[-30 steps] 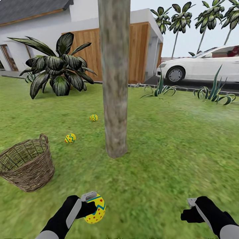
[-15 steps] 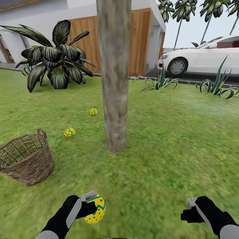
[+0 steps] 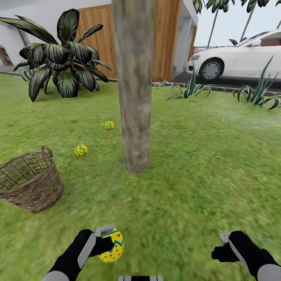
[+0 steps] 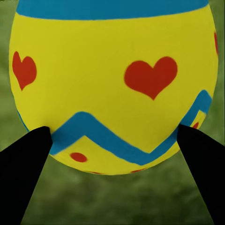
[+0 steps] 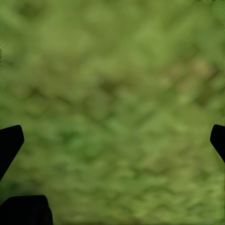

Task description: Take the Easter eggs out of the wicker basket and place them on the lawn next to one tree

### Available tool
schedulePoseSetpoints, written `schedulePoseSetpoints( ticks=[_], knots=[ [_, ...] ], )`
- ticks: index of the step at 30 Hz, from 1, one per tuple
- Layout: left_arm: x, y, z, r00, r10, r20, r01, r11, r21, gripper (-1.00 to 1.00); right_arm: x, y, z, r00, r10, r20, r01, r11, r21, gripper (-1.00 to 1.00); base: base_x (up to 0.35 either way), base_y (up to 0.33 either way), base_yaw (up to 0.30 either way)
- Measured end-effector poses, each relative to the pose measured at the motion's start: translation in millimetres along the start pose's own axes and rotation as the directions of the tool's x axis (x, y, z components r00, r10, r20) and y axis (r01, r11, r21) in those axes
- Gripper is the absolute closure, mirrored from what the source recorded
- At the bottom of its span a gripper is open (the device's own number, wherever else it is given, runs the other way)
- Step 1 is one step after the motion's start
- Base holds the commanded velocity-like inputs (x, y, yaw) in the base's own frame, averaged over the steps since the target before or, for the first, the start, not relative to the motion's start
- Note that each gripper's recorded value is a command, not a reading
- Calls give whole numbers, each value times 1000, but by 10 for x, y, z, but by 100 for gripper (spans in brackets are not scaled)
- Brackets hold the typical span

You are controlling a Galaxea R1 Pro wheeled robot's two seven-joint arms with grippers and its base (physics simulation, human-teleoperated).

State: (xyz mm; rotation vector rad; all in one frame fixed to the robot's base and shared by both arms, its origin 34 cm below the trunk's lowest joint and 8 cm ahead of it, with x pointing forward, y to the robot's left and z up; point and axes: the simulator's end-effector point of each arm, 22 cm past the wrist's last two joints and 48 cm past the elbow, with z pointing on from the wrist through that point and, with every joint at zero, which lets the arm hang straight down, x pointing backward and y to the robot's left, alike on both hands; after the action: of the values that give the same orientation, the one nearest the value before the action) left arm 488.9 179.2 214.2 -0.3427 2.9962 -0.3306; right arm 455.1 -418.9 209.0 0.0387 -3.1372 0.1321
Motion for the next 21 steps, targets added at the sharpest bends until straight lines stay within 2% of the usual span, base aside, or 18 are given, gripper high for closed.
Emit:
schedulePoseSetpoints(
  ticks=[2,4,5,6,7,8,12,18,21],
  knots=[
    [-36,16,-16,1000,0,8,0,1000,-1,100,-1,-4,-1,1000,1,0,-1,1000,1,-100,0,0,0],
    [-223,127,-108,999,6,51,-5,1000,-18,100,0,-5,-1,1000,1,0,-1,1000,1,-100,0,0,0],
    [-370,307,-191,997,13,82,-9,999,-44,100,-1,-2,-1,1000,1,0,-1,1000,0,-100,0,0,0],
    [-527,640,-301,994,13,111,-4,996,-85,100,0,-1,0,1000,0,0,0,1000,1,-100,0,0,0],
    [-766,1106,-511,988,21,155,1,990,-140,100,2,3,1,1000,0,-1,0,1000,0,-100,0,0,0],
    [-846,1190,-581,985,19,172,6,990,-139,100,6,2,4,1000,0,-1,0,1000,0,-100,0,0,0],
    [-924,1221,-643,982,15,190,10,992,-128,100,10,-5,5,1000,0,-2,0,1000,1,-100,0,0,0],
    [-835,1175,-507,986,7,166,13,993,-119,100,83,1,100,1000,-1,-26,1,1000,0,-100,0,0,0],
    [-758,1038,-401,989,1,149,14,995,-99,100,121,6,148,999,-2,-39,2,1000,0,-100,0,0,0]
  ],
)
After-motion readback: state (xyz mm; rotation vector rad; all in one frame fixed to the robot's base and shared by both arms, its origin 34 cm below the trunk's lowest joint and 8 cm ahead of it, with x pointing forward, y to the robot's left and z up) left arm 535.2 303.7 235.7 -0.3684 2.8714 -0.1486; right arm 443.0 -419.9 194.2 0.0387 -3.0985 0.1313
